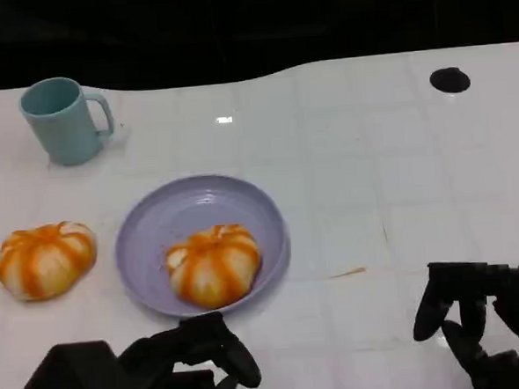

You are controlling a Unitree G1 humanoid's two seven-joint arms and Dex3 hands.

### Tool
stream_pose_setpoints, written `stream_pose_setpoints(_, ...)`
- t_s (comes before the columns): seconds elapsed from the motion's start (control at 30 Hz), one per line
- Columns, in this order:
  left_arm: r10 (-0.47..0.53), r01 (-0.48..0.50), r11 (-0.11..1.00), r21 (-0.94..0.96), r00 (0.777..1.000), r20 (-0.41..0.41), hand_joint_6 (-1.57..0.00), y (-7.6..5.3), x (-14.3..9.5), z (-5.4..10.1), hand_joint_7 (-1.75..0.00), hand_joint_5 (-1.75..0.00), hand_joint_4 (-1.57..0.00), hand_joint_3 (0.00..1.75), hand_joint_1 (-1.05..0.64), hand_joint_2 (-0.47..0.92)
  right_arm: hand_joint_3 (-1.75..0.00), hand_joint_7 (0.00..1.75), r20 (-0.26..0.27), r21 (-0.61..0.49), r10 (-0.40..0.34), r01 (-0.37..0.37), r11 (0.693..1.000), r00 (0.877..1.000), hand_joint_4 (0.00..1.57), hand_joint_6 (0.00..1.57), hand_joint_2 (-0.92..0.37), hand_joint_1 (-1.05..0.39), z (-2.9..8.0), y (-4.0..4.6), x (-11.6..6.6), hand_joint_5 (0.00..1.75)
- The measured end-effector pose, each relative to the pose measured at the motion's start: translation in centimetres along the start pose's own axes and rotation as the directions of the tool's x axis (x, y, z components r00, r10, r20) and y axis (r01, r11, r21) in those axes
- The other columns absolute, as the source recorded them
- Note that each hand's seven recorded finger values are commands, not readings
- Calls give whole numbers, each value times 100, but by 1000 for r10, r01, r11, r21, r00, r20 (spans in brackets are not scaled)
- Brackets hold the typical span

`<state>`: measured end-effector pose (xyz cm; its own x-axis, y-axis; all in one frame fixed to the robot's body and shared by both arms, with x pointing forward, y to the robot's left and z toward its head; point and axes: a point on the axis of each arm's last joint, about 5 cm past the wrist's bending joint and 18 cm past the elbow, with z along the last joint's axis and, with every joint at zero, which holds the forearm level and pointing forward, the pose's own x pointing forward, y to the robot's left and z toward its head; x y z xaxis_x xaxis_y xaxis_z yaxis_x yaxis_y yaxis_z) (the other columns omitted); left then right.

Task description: Grasp the bread from the table and place it into the plate.

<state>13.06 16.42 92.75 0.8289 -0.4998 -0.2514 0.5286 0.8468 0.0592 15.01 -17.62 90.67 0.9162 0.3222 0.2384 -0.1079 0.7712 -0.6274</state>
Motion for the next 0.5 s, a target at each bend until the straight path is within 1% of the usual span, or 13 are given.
stream_pose_setpoints(0.07, 6, -6, 1000, 0, 1000, 3, -57, 7, -8, -12, -165, -175, -71, 92, -37, 72, -152, 143, -11, -13, -1, 1, 1000, 1000, 94, 85, -18, 0, -14, 31, -10, 175)
stream_pose_setpoints(0.17, 12, -12, 1000, -4, 1000, -5, -56, 15, -21, -33, -163, -175, -70, 87, -36, 75, -151, 143, -18, -30, -5, 5, 1000, 1000, 94, 84, -18, 0, -12, 66, -18, 175)
stream_pose_setpoints(0.27, 14, -14, 1000, -4, 1000, 2, -55, 23, -25, -37, -162, -175, -69, 81, -36, 78, -150, 143, -31, -44, -7, 6, 999, 999, 94, 84, -18, 0, -13, 82, -18, 175)
stream_pose_setpoints(0.5, 31, -31, 1000, -2, 1000, 6, -55, 59, -32, -74, -160, -175, -68, 78, -35, 80, -144, 143, -52, -63, -7, 4, 998, 999, 94, 84, -21, 0, -13, 113, -22, 175)
